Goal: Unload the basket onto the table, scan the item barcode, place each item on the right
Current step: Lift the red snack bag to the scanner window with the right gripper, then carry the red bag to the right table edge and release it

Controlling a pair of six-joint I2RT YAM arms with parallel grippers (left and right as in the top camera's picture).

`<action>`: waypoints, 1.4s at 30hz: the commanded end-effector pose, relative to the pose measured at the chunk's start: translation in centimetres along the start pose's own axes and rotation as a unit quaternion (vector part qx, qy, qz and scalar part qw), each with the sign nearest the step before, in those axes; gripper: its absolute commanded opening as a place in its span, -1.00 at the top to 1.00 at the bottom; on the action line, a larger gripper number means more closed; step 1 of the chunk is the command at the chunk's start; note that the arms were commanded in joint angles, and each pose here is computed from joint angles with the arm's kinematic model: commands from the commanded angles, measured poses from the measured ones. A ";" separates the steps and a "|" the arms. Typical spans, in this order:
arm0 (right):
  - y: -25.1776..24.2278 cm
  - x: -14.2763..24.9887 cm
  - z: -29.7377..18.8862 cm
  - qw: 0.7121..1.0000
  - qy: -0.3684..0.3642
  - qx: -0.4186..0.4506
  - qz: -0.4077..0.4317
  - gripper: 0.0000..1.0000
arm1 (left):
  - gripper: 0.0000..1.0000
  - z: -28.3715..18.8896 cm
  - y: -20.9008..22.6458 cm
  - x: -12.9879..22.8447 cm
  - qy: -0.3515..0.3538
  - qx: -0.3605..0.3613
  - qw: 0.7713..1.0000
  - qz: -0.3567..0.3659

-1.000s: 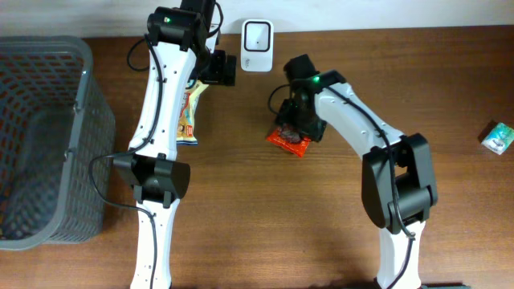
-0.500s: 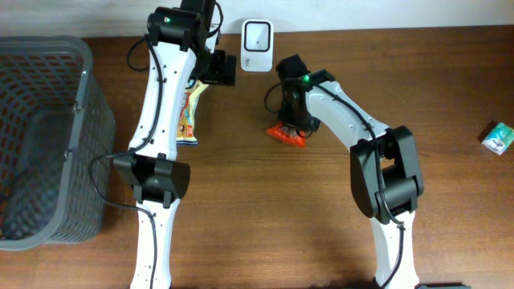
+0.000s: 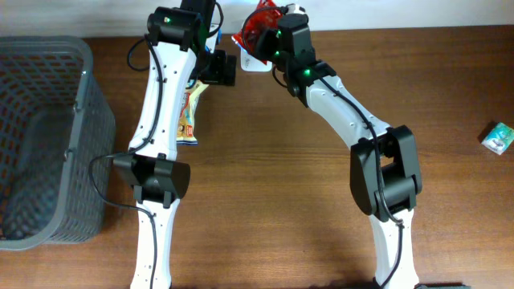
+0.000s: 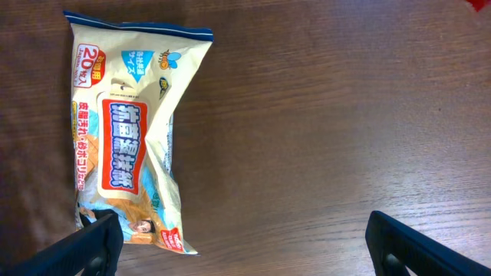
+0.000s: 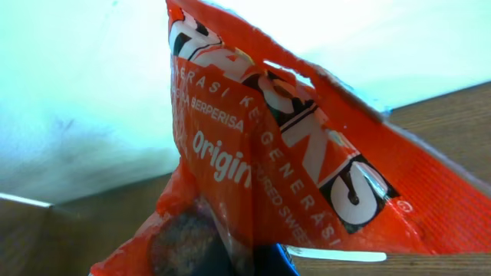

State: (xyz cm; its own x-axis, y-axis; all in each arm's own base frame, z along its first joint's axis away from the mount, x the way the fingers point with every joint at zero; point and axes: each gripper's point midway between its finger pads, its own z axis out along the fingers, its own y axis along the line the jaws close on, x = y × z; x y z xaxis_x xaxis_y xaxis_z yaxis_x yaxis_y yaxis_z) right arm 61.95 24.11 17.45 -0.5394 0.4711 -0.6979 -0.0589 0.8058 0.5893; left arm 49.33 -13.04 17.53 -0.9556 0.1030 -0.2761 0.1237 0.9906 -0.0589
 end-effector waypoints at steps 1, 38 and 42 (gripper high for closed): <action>-0.1 -1.8 0.1 0.999 -0.034 0.002 0.021 0.92 | -0.98 -0.2 -0.1 -0.1 -0.003 -0.003 1.000 0.005; -32.2 -5.5 -28.7 0.939 0.240 0.142 0.201 -0.72 | -0.99 -0.2 -0.1 -0.1 -0.003 -0.002 1.000 0.005; -28.6 -1.3 -24.6 0.914 0.323 0.238 0.067 -0.98 | -0.99 -0.2 -0.1 -0.1 -0.003 -0.002 1.000 0.005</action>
State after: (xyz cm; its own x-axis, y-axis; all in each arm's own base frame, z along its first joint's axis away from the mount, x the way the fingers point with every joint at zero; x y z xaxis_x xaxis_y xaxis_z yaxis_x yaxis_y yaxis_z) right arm 43.99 -9.12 13.53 -0.8677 0.4732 -0.1521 0.3564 0.8056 0.4733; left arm 49.34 -13.04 17.54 -0.9555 0.1029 -0.2764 0.1238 0.9906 -0.0590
